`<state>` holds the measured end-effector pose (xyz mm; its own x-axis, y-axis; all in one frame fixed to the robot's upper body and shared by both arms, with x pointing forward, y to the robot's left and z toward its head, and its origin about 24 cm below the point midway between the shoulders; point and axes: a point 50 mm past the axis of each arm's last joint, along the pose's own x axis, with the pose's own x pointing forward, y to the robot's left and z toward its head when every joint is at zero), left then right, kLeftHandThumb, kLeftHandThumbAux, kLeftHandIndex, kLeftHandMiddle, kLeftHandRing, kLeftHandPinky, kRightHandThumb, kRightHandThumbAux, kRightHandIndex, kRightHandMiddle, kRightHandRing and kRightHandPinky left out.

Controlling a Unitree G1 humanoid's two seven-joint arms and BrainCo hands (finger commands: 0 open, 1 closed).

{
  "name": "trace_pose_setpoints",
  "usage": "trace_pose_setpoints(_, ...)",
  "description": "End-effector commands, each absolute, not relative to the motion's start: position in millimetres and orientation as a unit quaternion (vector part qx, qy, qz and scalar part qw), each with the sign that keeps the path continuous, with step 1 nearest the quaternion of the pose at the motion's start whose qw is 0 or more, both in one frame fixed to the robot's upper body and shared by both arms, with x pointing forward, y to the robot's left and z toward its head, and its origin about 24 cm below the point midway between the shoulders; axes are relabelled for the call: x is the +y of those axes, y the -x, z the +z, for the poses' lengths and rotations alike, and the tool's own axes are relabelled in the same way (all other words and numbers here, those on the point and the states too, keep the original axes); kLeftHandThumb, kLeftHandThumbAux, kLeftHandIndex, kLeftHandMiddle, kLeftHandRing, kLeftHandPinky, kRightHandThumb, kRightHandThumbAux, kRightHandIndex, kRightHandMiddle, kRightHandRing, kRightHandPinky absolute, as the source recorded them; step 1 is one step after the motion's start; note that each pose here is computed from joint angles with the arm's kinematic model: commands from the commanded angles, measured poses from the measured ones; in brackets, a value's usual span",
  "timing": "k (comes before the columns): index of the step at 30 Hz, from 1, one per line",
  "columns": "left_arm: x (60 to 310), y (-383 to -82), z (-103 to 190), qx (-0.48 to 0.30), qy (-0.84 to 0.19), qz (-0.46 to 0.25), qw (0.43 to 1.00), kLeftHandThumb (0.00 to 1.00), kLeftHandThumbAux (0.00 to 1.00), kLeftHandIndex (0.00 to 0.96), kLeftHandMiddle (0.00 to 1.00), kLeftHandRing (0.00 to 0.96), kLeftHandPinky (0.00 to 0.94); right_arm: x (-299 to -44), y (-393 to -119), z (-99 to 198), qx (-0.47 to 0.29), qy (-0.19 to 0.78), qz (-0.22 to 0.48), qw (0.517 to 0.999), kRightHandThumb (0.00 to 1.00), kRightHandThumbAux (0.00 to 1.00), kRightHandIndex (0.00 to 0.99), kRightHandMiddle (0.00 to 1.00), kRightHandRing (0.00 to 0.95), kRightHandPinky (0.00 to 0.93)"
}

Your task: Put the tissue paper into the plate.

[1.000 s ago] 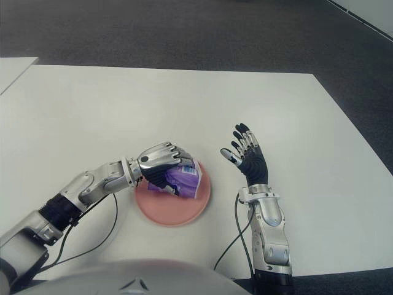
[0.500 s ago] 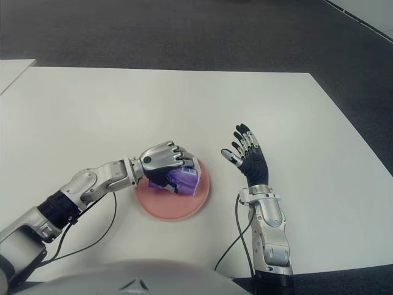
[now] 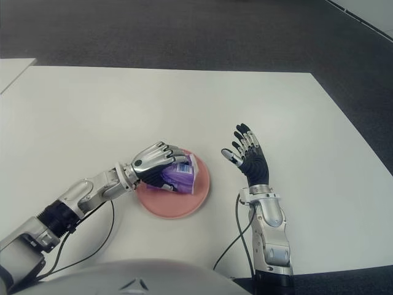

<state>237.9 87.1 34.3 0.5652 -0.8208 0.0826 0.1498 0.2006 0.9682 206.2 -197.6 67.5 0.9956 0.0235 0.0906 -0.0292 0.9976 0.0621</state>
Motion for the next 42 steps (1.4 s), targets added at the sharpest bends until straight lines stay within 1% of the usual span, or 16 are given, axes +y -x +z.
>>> trace_pose_setpoints(1, 98, -222, 2, -0.231, -0.556, -0.392, 0.696, 0.056, 0.531, 0.038, 0.042, 0.033, 0.027, -198, -205, 64, -0.032, -0.034, 0.012, 0.999, 0.000, 0.762, 0.003, 0.000, 0.000, 0.000)
trace_pose_setpoints(5, 97, -219, 1, -0.230, -0.552, -0.381, 0.705, 0.011, 0.485, 0.008, 0.008, 0.006, 0.005, -198, -205, 64, -0.032, -0.034, 0.012, 0.999, 0.000, 0.762, 0.003, 0.000, 0.000, 0.000)
trace_pose_setpoints(13, 98, -215, 1, -0.205, -0.522, -0.375, 0.738, 0.000, 0.414, 0.000, 0.000, 0.000, 0.000, -198, -205, 64, -0.032, -0.034, 0.012, 0.999, 0.000, 0.762, 0.003, 0.000, 0.000, 0.000)
trace_pose_setpoints(18, 104, -218, 15, -0.203, -0.514, -0.380, 0.742, 0.000, 0.378, 0.000, 0.000, 0.000, 0.000, -198, -205, 64, -0.032, -0.034, 0.012, 0.999, 0.000, 0.762, 0.003, 0.000, 0.000, 0.000)
trace_pose_setpoints(24, 106, -219, 22, -0.199, -0.511, -0.387, 0.741, 0.000, 0.337, 0.000, 0.000, 0.000, 0.000, -198, -205, 64, -0.032, -0.034, 0.012, 0.999, 0.000, 0.762, 0.003, 0.000, 0.000, 0.000)
trace_pose_setpoints(26, 106, -220, 24, -0.201, -0.508, -0.390, 0.741, 0.000, 0.301, 0.000, 0.000, 0.000, 0.000, -199, -205, 64, -0.033, -0.034, 0.012, 0.999, 0.000, 0.762, 0.003, 0.000, 0.000, 0.000)
trace_pose_setpoints(29, 106, -222, 28, -0.209, -0.503, -0.389, 0.743, 0.000, 0.280, 0.000, 0.000, 0.000, 0.000, -199, -205, 64, -0.032, -0.034, 0.012, 0.999, 0.000, 0.762, 0.003, 0.000, 0.000, 0.000)
trace_pose_setpoints(33, 108, -230, 43, -0.230, -0.488, -0.378, 0.753, 0.000, 0.263, 0.000, 0.000, 0.000, 0.000, -199, -205, 64, -0.032, -0.034, 0.012, 0.999, 0.000, 0.762, 0.003, 0.000, 0.000, 0.000)
trace_pose_setpoints(36, 108, -231, 45, -0.237, -0.481, -0.373, 0.757, 0.004, 0.257, 0.000, 0.000, 0.000, 0.000, -199, -206, 64, -0.032, -0.034, 0.012, 0.999, 0.000, 0.762, 0.003, 0.000, 0.000, 0.000)
trace_pose_setpoints(42, 111, -235, 58, -0.255, -0.473, -0.358, 0.763, 0.046, 0.235, 0.000, 0.000, 0.000, 0.000, -199, -206, 64, -0.032, -0.034, 0.012, 0.999, 0.000, 0.762, 0.003, 0.000, 0.000, 0.000)
